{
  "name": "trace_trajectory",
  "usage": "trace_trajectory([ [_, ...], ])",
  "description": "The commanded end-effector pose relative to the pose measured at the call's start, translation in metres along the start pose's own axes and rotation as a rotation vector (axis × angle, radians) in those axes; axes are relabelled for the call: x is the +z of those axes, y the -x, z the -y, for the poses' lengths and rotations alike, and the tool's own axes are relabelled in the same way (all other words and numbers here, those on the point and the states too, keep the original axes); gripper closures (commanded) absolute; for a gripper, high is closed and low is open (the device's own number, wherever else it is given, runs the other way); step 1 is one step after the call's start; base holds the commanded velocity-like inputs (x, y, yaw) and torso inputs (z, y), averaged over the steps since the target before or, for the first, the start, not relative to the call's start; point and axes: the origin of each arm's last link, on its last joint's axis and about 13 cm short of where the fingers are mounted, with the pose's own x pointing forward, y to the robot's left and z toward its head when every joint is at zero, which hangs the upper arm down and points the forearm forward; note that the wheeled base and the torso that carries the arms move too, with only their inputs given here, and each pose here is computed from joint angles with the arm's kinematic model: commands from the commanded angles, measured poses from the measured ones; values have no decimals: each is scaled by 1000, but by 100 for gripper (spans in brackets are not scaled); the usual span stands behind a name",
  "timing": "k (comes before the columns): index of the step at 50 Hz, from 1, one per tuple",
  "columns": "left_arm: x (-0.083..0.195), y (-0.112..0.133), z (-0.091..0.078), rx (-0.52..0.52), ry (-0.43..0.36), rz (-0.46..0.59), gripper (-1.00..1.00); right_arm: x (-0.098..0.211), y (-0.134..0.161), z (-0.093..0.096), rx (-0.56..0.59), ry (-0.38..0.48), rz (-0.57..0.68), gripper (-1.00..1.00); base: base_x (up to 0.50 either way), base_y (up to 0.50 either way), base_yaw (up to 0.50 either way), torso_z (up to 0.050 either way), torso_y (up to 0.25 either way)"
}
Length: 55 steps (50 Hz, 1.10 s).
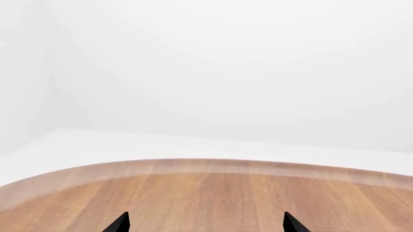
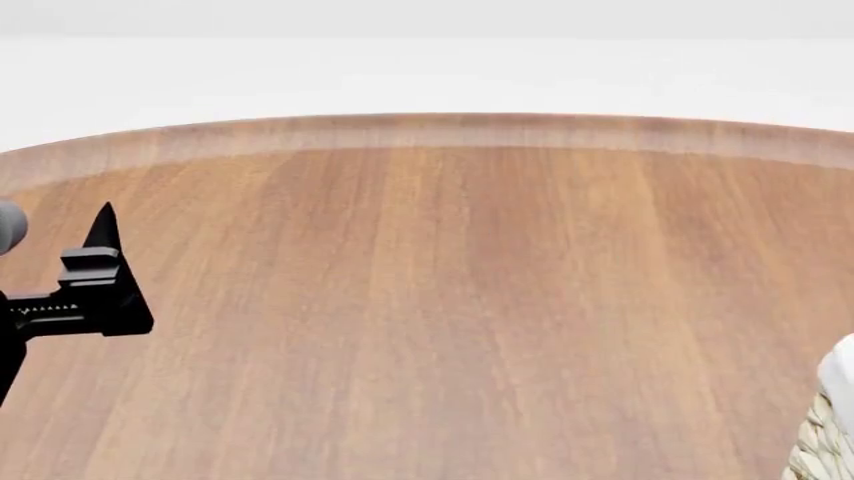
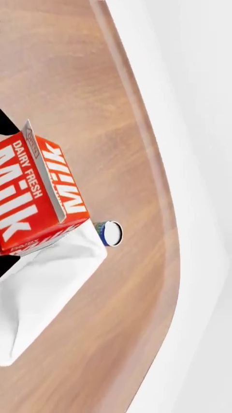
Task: Pick the milk and place it in the basket.
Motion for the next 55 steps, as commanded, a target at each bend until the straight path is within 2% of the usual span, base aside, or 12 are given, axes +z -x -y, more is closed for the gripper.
trace_trajectory([
  [1, -2, 0, 0, 0, -3, -3, -100, 4, 8, 17, -46, -64, 82, 100, 0, 0, 0, 0, 0],
  [13, -3, 1, 0, -3, -9, -5, -100, 10, 0, 20, -27, -97, 151, 100, 0, 0, 0, 1, 1],
  [30, -6, 1, 1, -4, -15, -13, -100, 27, -23, 6, 12, -107, 181, 100, 0, 0, 0, 1, 1],
  [38, -7, 0, 0, 1, -17, -14, -100, 22, -34, 15, -46, -143, 184, 100, 0, 0, 0, 0, 1],
  [48, -9, 0, 0, 0, -18, -19, -100, 14, -33, 34, -153, -191, 177, 100, 0, 0, 0, 1, 1],
  [55, -9, 1, 0, -1, -18, -19, -100, 14, -35, 36, -157, -201, 175, 100, 0, 0, 0, 0, 1],
])
